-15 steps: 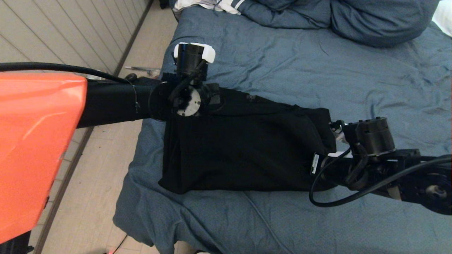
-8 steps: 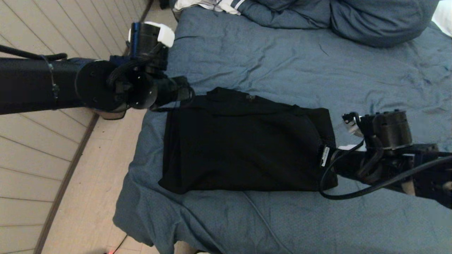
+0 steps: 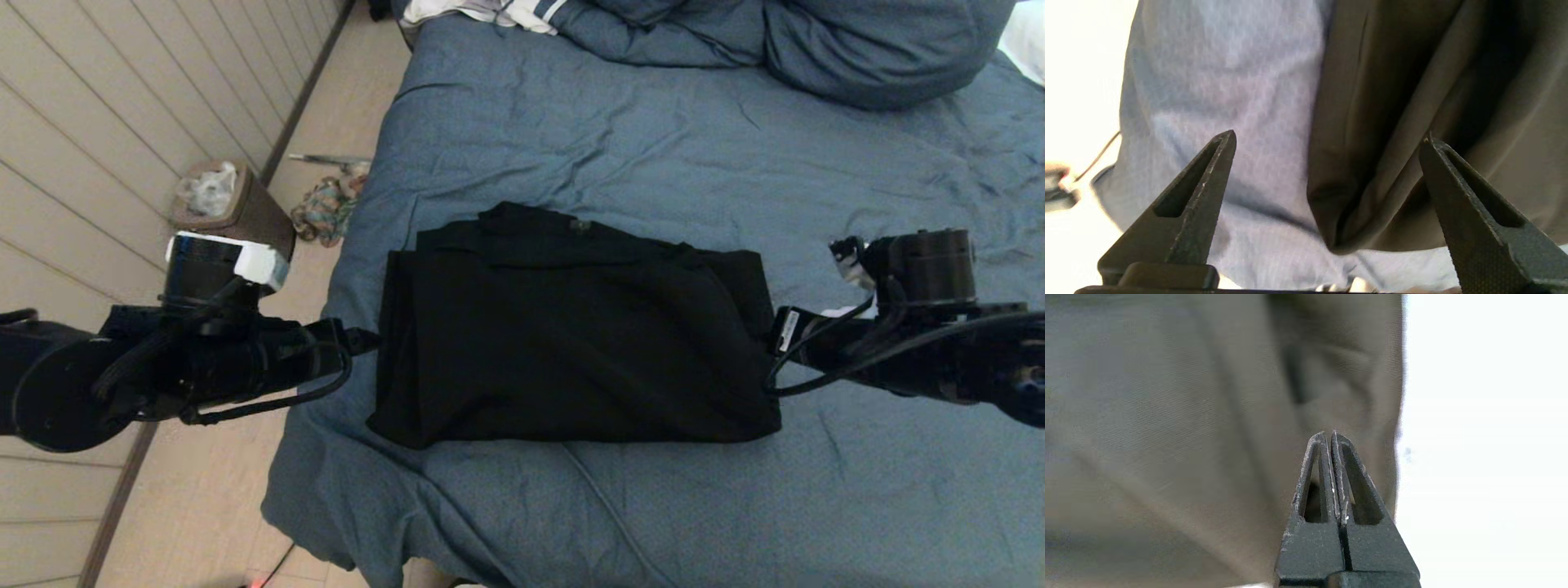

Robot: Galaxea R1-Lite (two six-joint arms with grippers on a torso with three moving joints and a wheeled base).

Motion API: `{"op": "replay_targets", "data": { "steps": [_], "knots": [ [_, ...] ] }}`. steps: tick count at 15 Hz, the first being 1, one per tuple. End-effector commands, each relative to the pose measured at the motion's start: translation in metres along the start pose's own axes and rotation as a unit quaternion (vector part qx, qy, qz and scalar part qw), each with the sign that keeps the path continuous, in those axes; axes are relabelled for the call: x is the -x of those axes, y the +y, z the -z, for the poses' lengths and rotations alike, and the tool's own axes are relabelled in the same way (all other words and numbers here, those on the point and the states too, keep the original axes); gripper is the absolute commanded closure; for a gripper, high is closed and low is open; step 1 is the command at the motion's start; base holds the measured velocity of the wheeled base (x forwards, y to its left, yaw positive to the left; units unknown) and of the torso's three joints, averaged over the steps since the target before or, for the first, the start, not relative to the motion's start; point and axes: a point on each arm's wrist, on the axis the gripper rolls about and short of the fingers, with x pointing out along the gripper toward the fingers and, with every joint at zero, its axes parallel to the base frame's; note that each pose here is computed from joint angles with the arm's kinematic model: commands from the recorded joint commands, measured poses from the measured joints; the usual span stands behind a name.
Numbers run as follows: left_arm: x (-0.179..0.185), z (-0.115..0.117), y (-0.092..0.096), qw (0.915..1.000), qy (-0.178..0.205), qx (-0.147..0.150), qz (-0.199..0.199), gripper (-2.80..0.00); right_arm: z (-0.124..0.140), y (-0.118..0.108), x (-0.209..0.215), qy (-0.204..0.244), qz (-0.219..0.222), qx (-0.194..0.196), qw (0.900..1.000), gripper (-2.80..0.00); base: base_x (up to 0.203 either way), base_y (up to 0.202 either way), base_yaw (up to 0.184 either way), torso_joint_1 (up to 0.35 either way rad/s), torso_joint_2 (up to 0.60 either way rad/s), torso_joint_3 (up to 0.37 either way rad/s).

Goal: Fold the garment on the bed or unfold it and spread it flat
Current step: Fold the black sweatshirt

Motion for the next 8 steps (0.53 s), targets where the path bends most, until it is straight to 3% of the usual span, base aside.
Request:
{"op": "replay_targets", "data": {
  "steps": [1, 5, 8],
  "knots": [
    [0.006, -0.003, 0.013, 0.9998, -0.01, 0.013, -0.012, 0.0, 0.001, -0.006, -0.01, 0.007, 0.011, -0.005, 1.0, 0.0, 0.0, 0.0, 0.0, 0.0, 0.0, 0.0],
    [0.016, -0.015, 0.026, 0.999, -0.031, 0.028, -0.018, 0.0, -0.002, -0.007, -0.003, -0.001, 0.01, -0.006, 1.0, 0.0, 0.0, 0.0, 0.0, 0.0, 0.0, 0.0],
    [0.016, -0.016, 0.031, 0.9985, -0.034, 0.033, -0.026, 0.0, -0.005, -0.006, -0.002, 0.007, -0.024, -0.011, 1.0, 0.0, 0.0, 0.0, 0.0, 0.0, 0.0, 0.0]
  ]
}}
